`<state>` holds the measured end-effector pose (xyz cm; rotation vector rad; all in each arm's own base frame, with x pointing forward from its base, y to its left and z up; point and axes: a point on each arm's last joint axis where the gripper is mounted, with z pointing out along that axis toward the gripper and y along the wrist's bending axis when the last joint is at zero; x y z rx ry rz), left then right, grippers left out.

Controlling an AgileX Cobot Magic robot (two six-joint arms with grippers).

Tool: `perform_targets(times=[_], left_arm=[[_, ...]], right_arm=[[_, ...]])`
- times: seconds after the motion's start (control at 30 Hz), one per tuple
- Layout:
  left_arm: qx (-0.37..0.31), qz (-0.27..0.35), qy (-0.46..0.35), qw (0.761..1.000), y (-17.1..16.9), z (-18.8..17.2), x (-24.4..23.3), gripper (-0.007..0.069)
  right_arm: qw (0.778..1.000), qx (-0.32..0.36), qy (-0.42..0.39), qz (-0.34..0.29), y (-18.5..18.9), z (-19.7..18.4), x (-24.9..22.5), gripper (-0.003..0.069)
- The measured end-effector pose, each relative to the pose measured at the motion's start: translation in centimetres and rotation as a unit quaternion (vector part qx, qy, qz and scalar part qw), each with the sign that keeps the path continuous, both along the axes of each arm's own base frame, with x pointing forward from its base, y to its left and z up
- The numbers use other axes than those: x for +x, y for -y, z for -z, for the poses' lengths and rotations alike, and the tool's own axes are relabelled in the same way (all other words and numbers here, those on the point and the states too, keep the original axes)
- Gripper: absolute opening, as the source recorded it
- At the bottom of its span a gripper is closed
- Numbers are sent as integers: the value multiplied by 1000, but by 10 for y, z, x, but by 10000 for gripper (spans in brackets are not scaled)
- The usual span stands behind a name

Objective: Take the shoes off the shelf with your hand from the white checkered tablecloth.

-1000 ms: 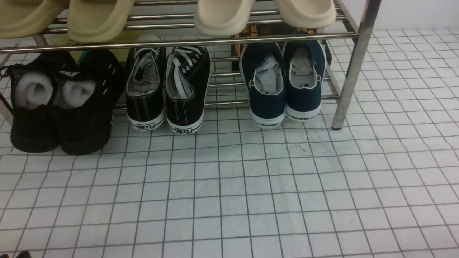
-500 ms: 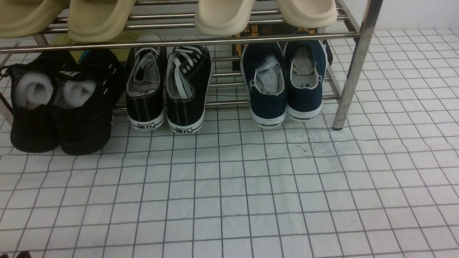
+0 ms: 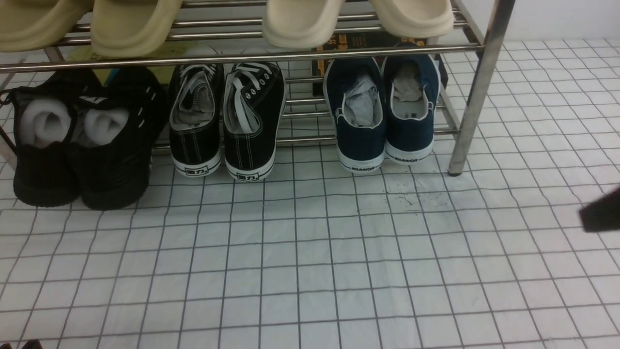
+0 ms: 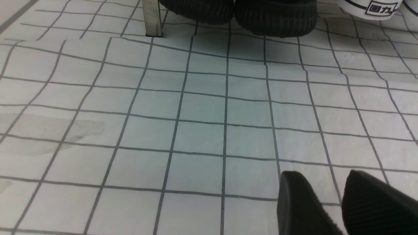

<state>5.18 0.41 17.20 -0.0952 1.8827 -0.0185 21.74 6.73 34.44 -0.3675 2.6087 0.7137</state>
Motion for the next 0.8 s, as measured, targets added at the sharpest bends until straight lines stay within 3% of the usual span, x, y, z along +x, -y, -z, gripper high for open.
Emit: perform_targets(times=[0.03,0.13,0.23,0.3,0.47,0.53,0.57,0.8], left_arm=[[0,0,0,1000,0,0,0,239],[0,0,0,1000,0,0,0,239],[0,0,0,1000,0,0,0,239],[0,0,0,1000,0,0,0,239],[0,0,0,1000,0,0,0,239],[0,0,0,1000,0,0,0,239],[0,0,0,1000,0,0,0,239],[0,0,0,1000,0,0,0,239]], right_arm=[[1000,1,4,-6,-3,-3,0,5],[992,-11,-30,-119,-67,3,37,15],[986,-57,-36,-153,-116,8,67,41],[985,-81,-32,-152,-131,9,76,57],[980,-159,39,-110,-194,9,123,184],[979,-169,59,-99,-203,8,131,217],[977,-177,86,-80,-215,4,141,268],[975,-190,104,-46,-240,34,174,425]])
